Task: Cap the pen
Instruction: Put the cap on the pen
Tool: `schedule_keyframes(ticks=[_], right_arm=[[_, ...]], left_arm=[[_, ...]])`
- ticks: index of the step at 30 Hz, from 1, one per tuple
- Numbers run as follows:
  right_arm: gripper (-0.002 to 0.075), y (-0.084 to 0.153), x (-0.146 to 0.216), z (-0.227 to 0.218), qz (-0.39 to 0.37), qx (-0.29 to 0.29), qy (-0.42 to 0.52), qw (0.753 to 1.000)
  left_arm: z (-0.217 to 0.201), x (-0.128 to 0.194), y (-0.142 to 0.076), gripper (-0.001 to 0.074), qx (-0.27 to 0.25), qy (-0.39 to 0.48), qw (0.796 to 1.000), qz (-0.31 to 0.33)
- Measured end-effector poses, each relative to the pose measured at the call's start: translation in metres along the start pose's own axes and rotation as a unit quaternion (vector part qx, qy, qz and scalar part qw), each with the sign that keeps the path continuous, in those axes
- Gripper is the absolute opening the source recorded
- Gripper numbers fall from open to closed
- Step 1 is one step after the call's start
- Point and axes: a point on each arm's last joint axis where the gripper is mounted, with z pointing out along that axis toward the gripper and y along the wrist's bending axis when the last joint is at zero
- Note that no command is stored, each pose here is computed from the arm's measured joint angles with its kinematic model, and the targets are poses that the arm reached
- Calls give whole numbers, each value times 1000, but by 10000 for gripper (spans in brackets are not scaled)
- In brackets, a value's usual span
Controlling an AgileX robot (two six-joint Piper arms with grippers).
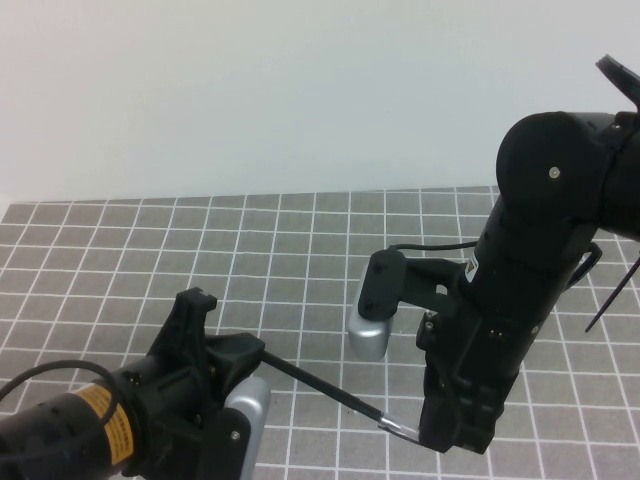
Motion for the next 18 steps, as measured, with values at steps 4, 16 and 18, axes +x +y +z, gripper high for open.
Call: schedule_keyframes(ticks=[4, 16, 18], right_arm=[[55, 0, 0, 0, 0, 0, 0, 1000], [55, -1, 1, 0, 18, 2, 5, 1000], [55, -1, 1, 0, 18, 2, 5, 1000]], left_arm=[[0, -2, 0, 38, -3, -5, 1000, 1], [8, -16, -7, 38, 18, -35, 999, 12], [9, -17, -8, 38, 18, -37, 999, 12]])
